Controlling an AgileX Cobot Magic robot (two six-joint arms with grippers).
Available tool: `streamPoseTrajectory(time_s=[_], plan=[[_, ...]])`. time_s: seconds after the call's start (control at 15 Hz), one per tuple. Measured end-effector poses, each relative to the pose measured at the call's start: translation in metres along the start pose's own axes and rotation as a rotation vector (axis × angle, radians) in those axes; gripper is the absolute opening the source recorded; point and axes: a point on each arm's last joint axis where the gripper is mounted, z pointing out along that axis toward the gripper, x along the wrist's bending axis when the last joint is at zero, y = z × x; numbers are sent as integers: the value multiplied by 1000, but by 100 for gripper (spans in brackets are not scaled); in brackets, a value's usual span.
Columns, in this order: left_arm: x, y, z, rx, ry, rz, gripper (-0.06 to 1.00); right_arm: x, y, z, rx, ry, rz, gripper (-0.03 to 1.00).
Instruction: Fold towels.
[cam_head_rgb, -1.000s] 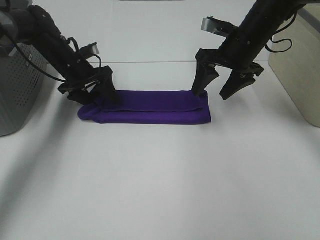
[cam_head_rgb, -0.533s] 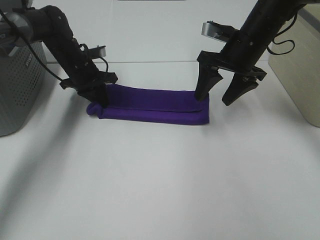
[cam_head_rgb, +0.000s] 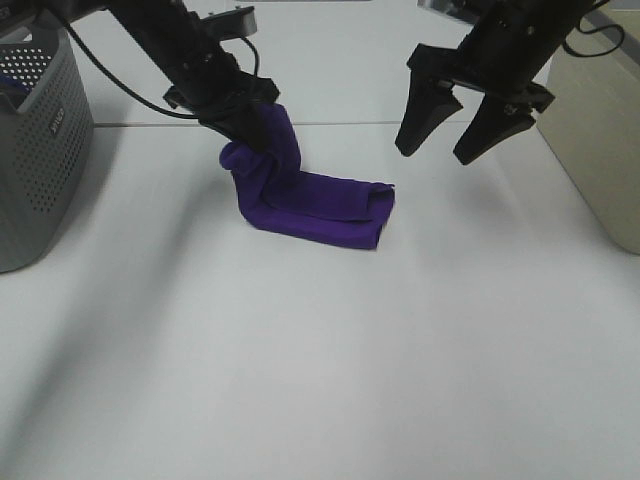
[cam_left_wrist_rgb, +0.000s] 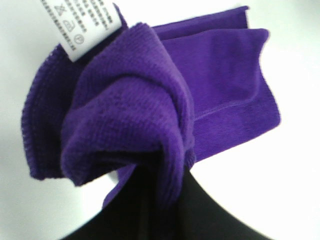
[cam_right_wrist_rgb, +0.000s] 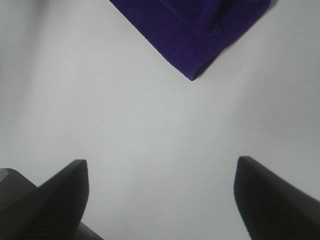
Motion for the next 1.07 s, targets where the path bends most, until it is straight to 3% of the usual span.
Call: streamPoseTrajectory(time_s=[0.27,0.33,0.47,0.6,0.73,1.07], plan=[[-28,-1,23,33,-45,38,7,17,-5,-35,-81,-9,-37,79],[-33,-1,32,25,-64,33,15,20,-6,-41,-94,-13,-44,79],[-50,4,48,-34,-149,8,49,24,-8,-49,-112,-15,-53,79],[-69,8,53,-81,-248,11,67,26,-9,-54,-123,-16,-58,79],[-76,8,53,-90,-294,15,69,29,-10,-58,-133,-17,-62,79],[-57,12,36,-109,-262,15,70,31,-12,-64,-145,-26,-70,79]])
